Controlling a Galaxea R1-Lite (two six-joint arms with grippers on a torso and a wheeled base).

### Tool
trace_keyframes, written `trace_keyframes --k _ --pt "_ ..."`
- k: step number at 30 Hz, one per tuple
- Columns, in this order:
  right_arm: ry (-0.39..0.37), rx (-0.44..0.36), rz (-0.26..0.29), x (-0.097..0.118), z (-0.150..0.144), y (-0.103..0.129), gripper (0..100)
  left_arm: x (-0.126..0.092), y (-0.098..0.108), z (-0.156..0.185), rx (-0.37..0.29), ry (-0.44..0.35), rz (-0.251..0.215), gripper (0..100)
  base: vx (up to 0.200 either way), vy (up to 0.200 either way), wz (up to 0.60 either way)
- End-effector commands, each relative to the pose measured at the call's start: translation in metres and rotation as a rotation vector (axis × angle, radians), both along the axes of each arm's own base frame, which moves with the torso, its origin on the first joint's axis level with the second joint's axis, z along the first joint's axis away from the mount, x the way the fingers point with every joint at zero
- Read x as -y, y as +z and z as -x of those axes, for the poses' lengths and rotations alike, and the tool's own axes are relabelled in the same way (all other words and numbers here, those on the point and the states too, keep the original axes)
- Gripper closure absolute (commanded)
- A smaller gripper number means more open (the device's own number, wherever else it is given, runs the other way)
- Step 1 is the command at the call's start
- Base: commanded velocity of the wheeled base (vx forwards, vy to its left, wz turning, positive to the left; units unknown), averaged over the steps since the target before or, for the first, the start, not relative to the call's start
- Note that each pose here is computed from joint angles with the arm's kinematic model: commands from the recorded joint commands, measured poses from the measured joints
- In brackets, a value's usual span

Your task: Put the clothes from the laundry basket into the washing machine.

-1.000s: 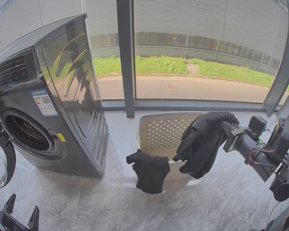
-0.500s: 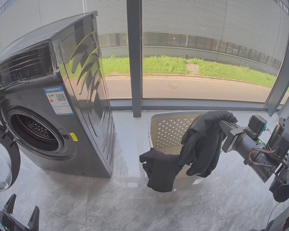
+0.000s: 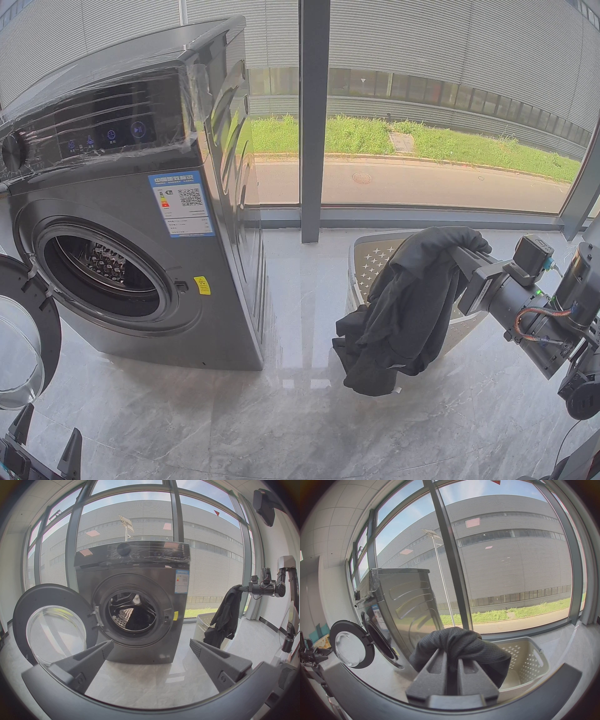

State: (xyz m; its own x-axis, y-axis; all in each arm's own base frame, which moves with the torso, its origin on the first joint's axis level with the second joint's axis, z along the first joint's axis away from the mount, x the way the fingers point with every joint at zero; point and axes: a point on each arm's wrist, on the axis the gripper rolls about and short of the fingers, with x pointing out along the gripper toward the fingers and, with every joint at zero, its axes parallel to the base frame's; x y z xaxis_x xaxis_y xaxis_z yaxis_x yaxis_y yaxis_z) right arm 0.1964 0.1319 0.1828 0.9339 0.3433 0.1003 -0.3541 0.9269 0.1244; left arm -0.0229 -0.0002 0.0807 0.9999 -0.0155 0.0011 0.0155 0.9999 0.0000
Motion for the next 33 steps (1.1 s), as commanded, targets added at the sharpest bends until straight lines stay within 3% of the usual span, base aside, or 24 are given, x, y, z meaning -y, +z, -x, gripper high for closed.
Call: trace_keyframes --k 1,20,23,33 --pt "0.001 -0.005 0.004 -0.0004 -0.0004 -0.0013 100 0.0 -0.0044 0.0002 0.002 0.0 0.002 0 0.0 0.2 0.0" --pt "0.016 -0.007 0.005 -0.0032 0.0014 -0.0021 100 0.0 -0.0041 0.0003 0.002 0.0 0.0 0 0.0 0.2 0.0" --pt "0.022 -0.008 0.006 -0.0046 0.002 -0.0024 100 0.0 -0.0041 0.0003 0.002 0.0 0.0 0 0.0 0.0 0.0" --pt "0.024 -0.015 0.011 -0.0054 0.0015 -0.0042 100 0.0 -0.0041 0.0003 0.002 0.002 0.0 0 -0.2 0.0 0.0"
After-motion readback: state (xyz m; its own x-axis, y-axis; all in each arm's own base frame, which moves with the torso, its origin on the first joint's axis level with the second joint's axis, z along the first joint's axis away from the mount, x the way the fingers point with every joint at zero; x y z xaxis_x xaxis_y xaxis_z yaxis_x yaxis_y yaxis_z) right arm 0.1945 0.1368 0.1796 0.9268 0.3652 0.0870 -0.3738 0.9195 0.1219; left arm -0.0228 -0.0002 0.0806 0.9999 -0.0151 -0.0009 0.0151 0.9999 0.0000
